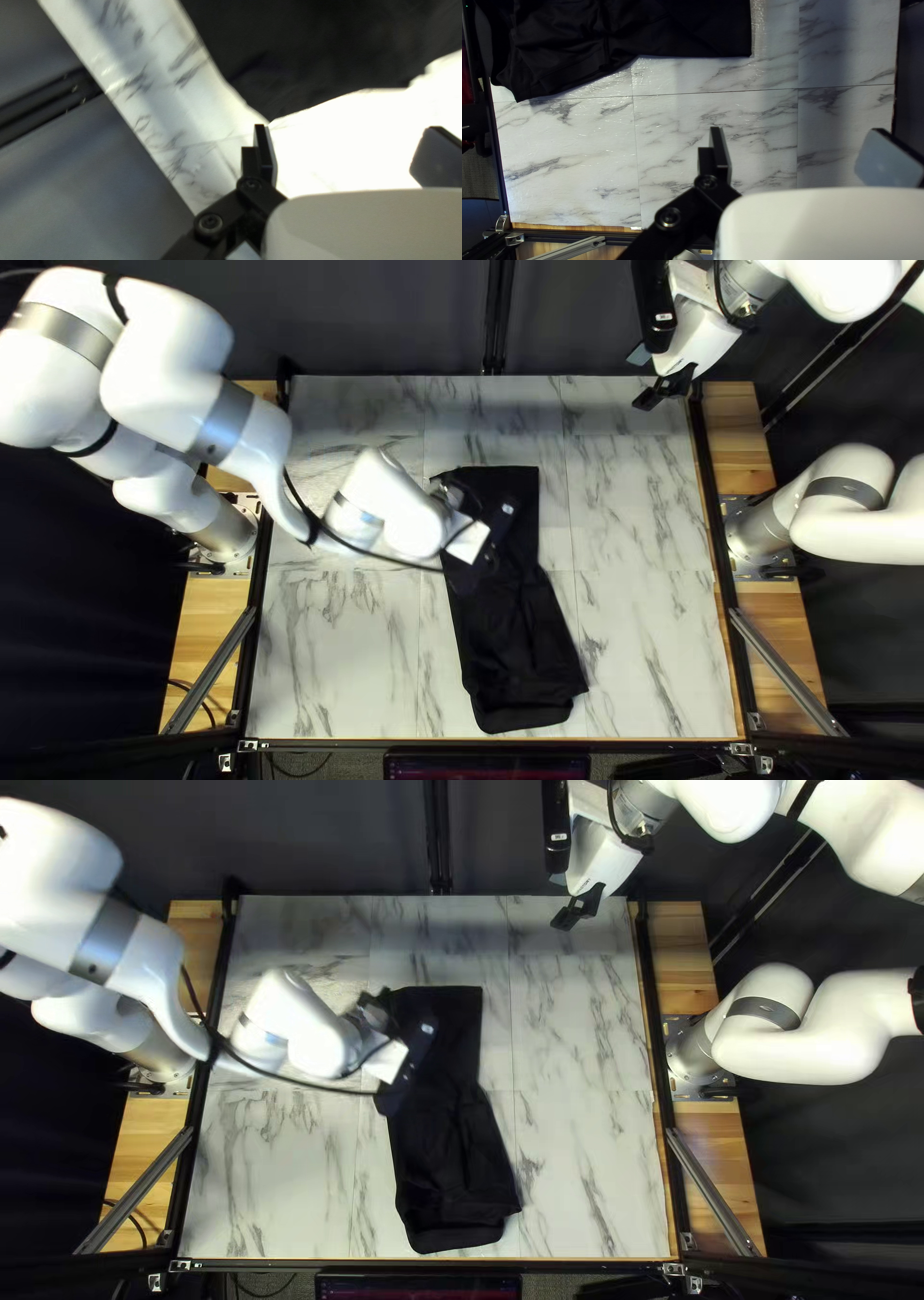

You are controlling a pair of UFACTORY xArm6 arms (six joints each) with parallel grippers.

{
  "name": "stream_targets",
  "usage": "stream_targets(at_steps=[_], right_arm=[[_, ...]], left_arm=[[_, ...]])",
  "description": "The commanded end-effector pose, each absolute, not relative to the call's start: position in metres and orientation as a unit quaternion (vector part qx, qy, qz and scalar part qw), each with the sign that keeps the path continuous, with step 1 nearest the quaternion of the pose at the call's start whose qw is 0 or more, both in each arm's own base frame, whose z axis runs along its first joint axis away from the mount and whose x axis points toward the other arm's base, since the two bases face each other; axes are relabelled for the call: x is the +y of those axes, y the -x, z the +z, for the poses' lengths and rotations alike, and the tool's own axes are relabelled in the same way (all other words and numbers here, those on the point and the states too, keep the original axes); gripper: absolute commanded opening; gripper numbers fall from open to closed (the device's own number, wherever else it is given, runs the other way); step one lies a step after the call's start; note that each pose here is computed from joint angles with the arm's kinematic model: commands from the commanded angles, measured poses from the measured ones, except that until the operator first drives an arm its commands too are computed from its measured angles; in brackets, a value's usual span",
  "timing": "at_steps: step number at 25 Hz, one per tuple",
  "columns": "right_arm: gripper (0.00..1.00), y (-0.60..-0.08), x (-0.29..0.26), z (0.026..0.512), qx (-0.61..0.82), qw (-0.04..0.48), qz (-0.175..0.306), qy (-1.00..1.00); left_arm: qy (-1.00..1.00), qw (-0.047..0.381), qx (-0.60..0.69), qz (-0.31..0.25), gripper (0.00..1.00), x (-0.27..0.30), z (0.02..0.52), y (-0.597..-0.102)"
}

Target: Fold t-shirt

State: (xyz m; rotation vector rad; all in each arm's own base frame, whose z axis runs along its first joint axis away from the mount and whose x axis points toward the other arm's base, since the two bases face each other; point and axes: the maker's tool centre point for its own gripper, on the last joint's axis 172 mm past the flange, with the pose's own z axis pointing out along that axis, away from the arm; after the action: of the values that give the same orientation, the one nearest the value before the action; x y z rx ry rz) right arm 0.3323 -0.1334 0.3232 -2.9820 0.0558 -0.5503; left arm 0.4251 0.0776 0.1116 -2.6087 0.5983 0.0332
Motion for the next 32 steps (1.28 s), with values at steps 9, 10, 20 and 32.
stream_targets(at_steps=[9, 10, 20, 32], right_arm=[[1.00, -0.332, -0.133, 0.323, 0.018, 0.054, -0.181, 0.982], [1.00, -0.332, -0.133, 0.323, 0.018, 0.054, -0.181, 0.982], [1.00, -0.332, -0.133, 0.323, 0.018, 0.054, -0.181, 0.982], [1.00, -0.332, -0.133, 0.323, 0.018, 0.054, -0.181, 0.982]], left_arm=[[0.948, 0.222, 0.228, 0.017, 1.00, 0.116, 0.051, -0.428], [0.947, 0.225, 0.228, 0.015, 1.00, 0.120, 0.048, -0.431], [0.946, 0.226, 0.233, -0.004, 1.00, 0.105, 0.038, -0.443], [0.937, 0.228, 0.262, -0.042, 1.00, 0.047, 0.064, -0.479]])
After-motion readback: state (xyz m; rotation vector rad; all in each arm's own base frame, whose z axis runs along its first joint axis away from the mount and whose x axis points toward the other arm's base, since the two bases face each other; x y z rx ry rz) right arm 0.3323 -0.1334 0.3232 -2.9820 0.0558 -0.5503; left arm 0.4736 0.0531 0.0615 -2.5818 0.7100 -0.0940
